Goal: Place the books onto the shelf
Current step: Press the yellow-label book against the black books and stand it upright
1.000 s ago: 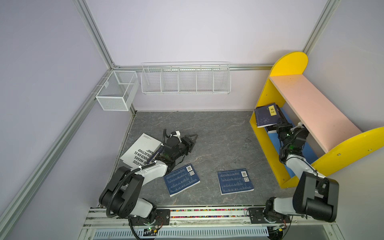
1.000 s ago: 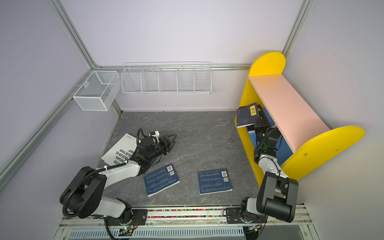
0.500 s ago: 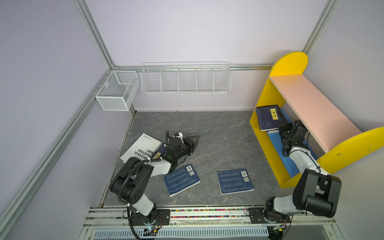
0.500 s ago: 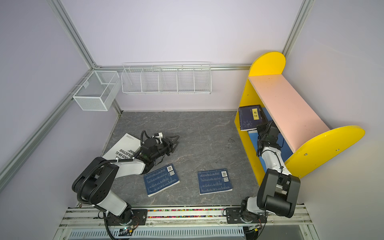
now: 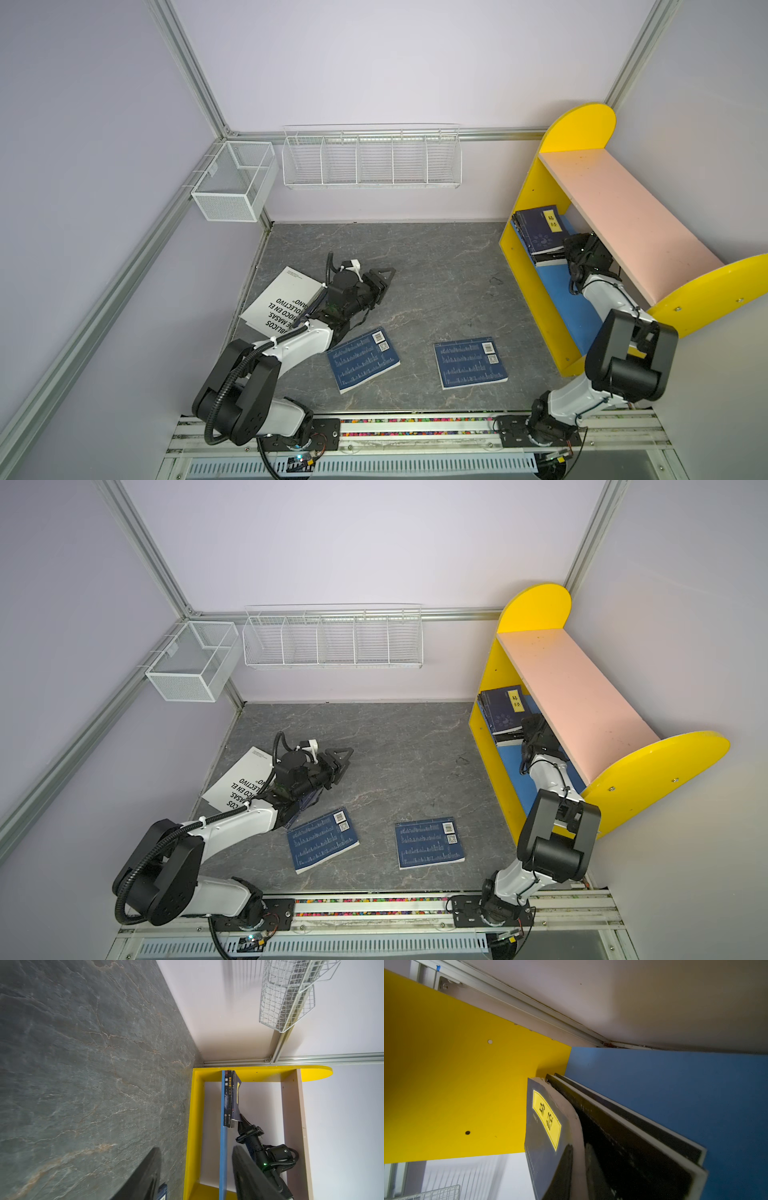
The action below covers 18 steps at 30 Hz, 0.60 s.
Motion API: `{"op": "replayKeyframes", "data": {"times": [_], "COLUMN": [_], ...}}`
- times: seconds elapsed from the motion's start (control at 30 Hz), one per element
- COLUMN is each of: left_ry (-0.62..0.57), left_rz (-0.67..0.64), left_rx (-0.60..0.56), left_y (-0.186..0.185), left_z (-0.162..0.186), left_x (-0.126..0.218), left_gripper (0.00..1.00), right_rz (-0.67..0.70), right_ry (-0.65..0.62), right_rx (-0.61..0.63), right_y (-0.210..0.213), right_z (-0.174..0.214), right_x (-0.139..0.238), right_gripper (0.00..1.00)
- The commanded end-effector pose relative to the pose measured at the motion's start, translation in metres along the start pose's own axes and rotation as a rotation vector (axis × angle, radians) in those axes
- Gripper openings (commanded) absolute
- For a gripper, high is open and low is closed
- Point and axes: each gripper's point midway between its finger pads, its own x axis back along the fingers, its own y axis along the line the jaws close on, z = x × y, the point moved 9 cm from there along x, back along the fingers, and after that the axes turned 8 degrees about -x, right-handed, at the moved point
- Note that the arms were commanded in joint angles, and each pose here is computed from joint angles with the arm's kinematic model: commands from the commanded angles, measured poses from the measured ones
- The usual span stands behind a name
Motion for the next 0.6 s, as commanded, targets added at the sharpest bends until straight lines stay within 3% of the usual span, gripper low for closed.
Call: {"op": "replayKeyframes", "data": {"times": [0.0,0.3,0.57], "left_ry": [-0.024,-0.029,-0.027], "left_rz": [-0.032,-0.060,-0.052], "left_rx": [-0.030,-0.043,-0.036], "left_y": [-0.003,-0.003,-0.002], "left_z": [-0.005,-0.006,-0.005], "left_x": [0.004,0.004,0.005], "left_gripper": [0.56,0.56,0.56], "right_rz": [0.000,0.029,0.075], "right_ry": [0.045,0.100,0.044], "right_rx": [0.022,0.040,0.025], "right_y": [0.006,0.003,-0.006], "right_z": [0.000,0.000,-0.004], "right_x": [-0.007,-0.021,-0.011], "right_gripper": [0.14,0.16,0.13]}}
